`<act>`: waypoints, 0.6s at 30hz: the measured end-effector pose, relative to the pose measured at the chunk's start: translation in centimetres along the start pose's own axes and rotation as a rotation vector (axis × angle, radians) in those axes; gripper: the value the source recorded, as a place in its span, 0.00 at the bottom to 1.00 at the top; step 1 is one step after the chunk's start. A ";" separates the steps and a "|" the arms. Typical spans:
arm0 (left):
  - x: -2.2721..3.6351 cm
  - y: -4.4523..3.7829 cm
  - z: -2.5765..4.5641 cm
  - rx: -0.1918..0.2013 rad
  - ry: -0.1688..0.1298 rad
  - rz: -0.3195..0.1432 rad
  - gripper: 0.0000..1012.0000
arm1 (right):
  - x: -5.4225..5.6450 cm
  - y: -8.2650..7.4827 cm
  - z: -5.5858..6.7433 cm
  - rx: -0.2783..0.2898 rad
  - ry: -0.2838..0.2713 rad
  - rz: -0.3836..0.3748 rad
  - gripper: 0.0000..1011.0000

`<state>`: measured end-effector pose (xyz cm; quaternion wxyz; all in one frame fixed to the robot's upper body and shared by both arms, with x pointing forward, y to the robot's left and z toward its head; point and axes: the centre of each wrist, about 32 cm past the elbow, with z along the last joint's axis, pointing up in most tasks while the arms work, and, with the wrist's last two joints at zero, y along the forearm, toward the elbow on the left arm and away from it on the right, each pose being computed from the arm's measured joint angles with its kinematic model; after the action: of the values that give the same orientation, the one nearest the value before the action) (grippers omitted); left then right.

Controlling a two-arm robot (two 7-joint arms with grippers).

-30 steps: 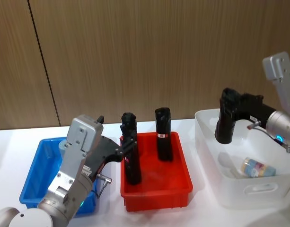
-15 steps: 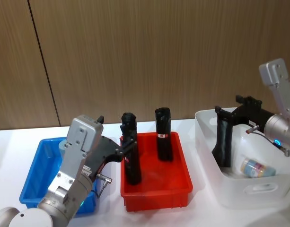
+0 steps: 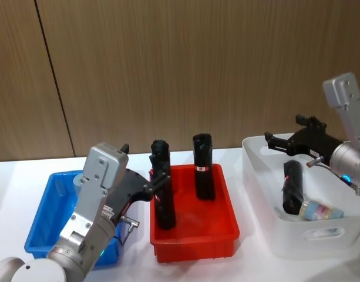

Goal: Pick the cotton swabs from the blue box and place them into the white box.

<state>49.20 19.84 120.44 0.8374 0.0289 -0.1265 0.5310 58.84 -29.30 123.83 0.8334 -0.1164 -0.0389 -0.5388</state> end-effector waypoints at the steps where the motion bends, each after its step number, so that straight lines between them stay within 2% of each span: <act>1: 0.00 0.00 0.00 0.000 0.000 0.000 0.99 | 0.0 -0.1 0.1 0.002 -0.002 0.001 0.99; 12: 0.00 0.00 0.00 0.000 0.000 0.000 0.99 | -0.3 -0.5 0.2 0.016 -0.005 0.003 0.99; 18: 0.00 0.00 0.00 0.000 0.000 0.000 0.99 | -1.1 -1.0 -0.3 0.030 -0.001 -0.002 0.99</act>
<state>49.20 19.84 120.44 0.8373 0.0289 -0.1265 0.5311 57.41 -28.77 123.45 0.8344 -0.1040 -0.0477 -0.5391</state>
